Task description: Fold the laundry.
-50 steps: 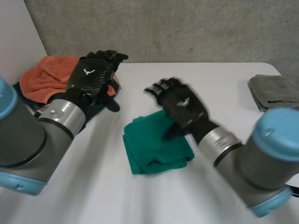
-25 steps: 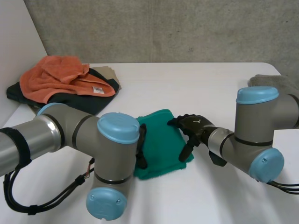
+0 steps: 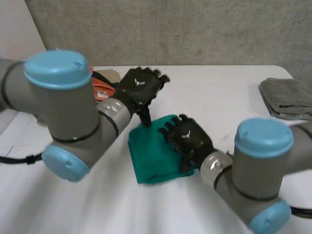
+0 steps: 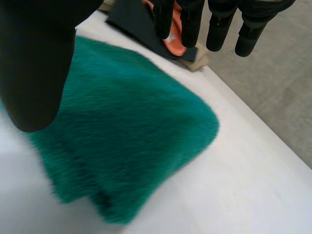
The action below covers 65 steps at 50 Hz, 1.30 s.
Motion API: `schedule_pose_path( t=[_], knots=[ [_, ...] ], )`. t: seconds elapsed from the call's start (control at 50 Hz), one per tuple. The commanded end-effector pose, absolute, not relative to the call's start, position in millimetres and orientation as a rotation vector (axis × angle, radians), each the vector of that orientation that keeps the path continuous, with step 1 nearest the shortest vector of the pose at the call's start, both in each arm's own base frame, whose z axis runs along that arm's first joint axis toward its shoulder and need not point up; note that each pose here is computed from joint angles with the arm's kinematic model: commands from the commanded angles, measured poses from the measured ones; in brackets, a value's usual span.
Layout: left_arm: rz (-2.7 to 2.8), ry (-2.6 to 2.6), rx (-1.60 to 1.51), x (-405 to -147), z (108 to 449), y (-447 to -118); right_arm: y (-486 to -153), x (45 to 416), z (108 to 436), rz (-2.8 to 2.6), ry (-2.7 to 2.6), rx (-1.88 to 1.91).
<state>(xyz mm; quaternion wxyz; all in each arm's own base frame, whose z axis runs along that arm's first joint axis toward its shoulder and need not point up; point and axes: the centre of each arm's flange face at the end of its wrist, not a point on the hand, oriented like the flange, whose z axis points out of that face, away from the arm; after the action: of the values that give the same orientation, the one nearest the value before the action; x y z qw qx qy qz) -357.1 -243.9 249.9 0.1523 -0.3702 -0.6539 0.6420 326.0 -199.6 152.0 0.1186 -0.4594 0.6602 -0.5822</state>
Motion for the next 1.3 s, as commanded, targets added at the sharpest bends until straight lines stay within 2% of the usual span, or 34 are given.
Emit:
schedule_pose_path(
  t=[0.02,0.18,0.4,0.6,0.7,0.78,0.86,0.92,1.0,1.02,1.1,1.16,1.22,1.28,1.3],
  knots=[
    [1.708,-1.697,-1.166,-365.4,260.2,-235.0,-187.3,328.8,121.5,-1.686,1.902,-1.405],
    [1.69,-1.717,-1.161,-363.1,255.7,-236.7,-199.2,336.9,106.0,-1.703,1.89,-1.402],
    [1.683,-1.722,-1.166,-363.1,253.3,-235.7,-213.9,348.2,112.6,-1.797,1.816,-1.377],
    [1.691,-1.718,-1.16,-362.5,255.8,-237.0,-230.1,360.3,102.4,-1.806,1.811,-1.381],
    [1.708,-1.708,-1.157,-361.7,260.7,-237.9,-242.1,364.2,120.7,-1.891,1.767,-1.344],
    [1.756,-1.673,-1.143,-360.6,275.1,-238.7,-274.2,354.6,164.5,-2.055,1.721,-1.232],
    [1.817,-1.635,-1.117,-357.9,293.7,-242.9,-318.6,329.6,213.1,-2.262,1.683,-1.105],
    [1.836,-1.619,-1.092,-358.5,301.6,-244.5,-343.2,310.5,234.4,-2.36,1.673,-1.034],
    [1.845,-1.604,-1.067,-359.3,307.8,-245.8,-386.6,268.7,262.0,-2.506,1.659,-0.883],
    [1.844,-1.6,-1.06,-359.7,309.3,-245.2,-403.4,248.5,270.7,-2.558,1.646,-0.827],
    [1.836,-1.599,-1.058,-360.8,308.9,-243.4,-442.0,197.6,284.6,-2.681,1.543,-0.761],
    [1.832,-1.598,-1.06,-361.5,308.4,-242.2,-470.6,162.3,276.1,-2.73,1.467,-0.759],
    [1.828,-1.596,-1.063,-362.5,307.9,-240.5,-496.3,131.6,248.9,-2.717,1.462,-0.767],
    [1.822,-1.592,-1.067,-363.9,307.5,-238.2,-514.9,110.4,202.5,-2.647,1.515,-0.774],
    [1.819,-1.591,-1.069,-364.6,307.0,-237.0,-521.9,100.9,177.2,-2.61,1.547,-0.778]
  ],
)
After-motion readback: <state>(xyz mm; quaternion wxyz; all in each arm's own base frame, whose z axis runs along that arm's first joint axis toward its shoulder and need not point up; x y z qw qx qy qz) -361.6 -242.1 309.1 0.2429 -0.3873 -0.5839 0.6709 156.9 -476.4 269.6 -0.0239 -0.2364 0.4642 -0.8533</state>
